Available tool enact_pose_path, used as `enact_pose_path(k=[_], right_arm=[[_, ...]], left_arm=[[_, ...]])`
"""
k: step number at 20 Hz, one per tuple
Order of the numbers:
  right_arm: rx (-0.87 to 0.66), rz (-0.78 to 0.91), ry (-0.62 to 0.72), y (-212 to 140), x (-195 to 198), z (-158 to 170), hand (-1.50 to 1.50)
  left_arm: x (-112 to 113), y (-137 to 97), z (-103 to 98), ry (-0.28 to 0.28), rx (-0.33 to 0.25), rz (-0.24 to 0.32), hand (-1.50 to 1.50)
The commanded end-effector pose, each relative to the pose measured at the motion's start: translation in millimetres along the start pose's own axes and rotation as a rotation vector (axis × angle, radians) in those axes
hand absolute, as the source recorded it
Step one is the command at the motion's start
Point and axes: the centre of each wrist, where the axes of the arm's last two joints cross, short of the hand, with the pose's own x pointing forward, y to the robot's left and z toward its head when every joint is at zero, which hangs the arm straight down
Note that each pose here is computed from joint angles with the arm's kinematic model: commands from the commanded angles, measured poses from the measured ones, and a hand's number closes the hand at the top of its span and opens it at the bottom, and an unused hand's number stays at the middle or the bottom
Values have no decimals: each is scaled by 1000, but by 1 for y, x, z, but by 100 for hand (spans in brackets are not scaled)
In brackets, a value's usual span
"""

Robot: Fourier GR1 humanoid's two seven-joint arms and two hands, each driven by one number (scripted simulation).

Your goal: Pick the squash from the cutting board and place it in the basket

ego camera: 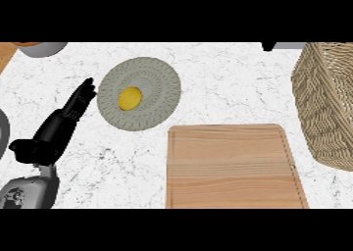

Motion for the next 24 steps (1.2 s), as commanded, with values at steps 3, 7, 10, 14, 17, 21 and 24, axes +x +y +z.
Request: enact_pose_path(k=[3, 7, 10, 14, 17, 21, 24], right_arm=[[-67, 31, -55, 1, -46, -16, 150], [-103, 75, -68, 9, -65, -19, 150], [-225, -107, -9, 17, -61, -24, 150], [-171, -42, -42, 16, -75, -43, -150], [-176, -39, -76, 8, -86, -54, -150], [-164, -102, -96, -9, -64, -65, -150], [-185, -225, -114, -16, -62, -64, -150]], left_arm=[[2, 0, -11, 2, 6, 6, 0], [-1, 1, 2, -14, 7, 7, 0], [8, 2, 0, 15, -22, -5, 0], [-7, -1, 0, 4, -16, 26, 0], [8, 6, -6, 3, -5, -1, 0], [-10, 6, -2, -8, -9, 10, 0], [1, 9, -13, -15, 5, 6, 0]])
